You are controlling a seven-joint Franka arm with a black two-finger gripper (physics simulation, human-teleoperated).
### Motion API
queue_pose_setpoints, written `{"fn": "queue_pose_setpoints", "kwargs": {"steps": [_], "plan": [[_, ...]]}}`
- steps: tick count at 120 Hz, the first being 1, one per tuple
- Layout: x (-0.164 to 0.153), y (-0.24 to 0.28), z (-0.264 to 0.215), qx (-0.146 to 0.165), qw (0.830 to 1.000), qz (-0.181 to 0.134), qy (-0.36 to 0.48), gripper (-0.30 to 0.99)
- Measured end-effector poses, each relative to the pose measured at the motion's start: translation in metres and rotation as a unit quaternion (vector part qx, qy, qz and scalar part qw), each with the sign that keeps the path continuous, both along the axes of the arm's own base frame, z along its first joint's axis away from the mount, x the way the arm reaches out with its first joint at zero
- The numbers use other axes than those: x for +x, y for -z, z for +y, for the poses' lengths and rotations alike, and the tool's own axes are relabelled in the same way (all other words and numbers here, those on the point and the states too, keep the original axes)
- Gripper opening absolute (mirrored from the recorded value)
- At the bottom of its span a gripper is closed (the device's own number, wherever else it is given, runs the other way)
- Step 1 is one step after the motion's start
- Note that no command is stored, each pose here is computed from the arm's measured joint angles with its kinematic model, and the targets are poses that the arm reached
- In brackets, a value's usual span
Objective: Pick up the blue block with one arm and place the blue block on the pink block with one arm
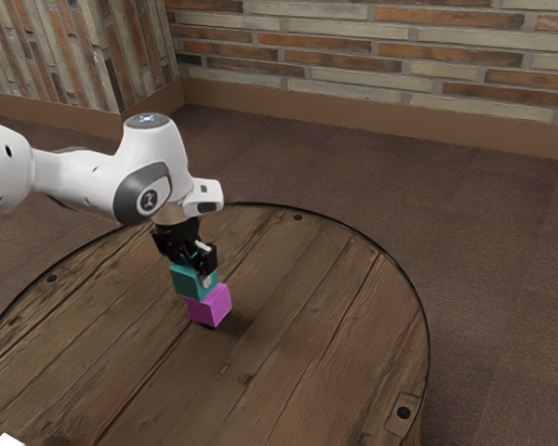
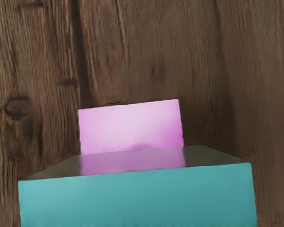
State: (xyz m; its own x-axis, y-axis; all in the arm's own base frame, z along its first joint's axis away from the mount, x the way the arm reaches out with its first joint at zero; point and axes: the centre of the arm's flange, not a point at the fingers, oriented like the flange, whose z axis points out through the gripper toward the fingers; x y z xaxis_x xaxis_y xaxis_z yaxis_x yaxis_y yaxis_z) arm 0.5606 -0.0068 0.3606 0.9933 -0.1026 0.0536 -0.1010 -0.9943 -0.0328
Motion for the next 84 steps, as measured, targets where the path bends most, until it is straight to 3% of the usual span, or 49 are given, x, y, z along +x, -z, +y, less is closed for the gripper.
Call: {"fn": "queue_pose_setpoints", "kwargs": {"steps": [62,84], "plan": [[0.017,0.0,0.005,-0.002,1.0,-0.006,-0.001,0.37],[0.018,0.015,0.004,-0.004,1.0,0.007,-0.009,0.37]]}}
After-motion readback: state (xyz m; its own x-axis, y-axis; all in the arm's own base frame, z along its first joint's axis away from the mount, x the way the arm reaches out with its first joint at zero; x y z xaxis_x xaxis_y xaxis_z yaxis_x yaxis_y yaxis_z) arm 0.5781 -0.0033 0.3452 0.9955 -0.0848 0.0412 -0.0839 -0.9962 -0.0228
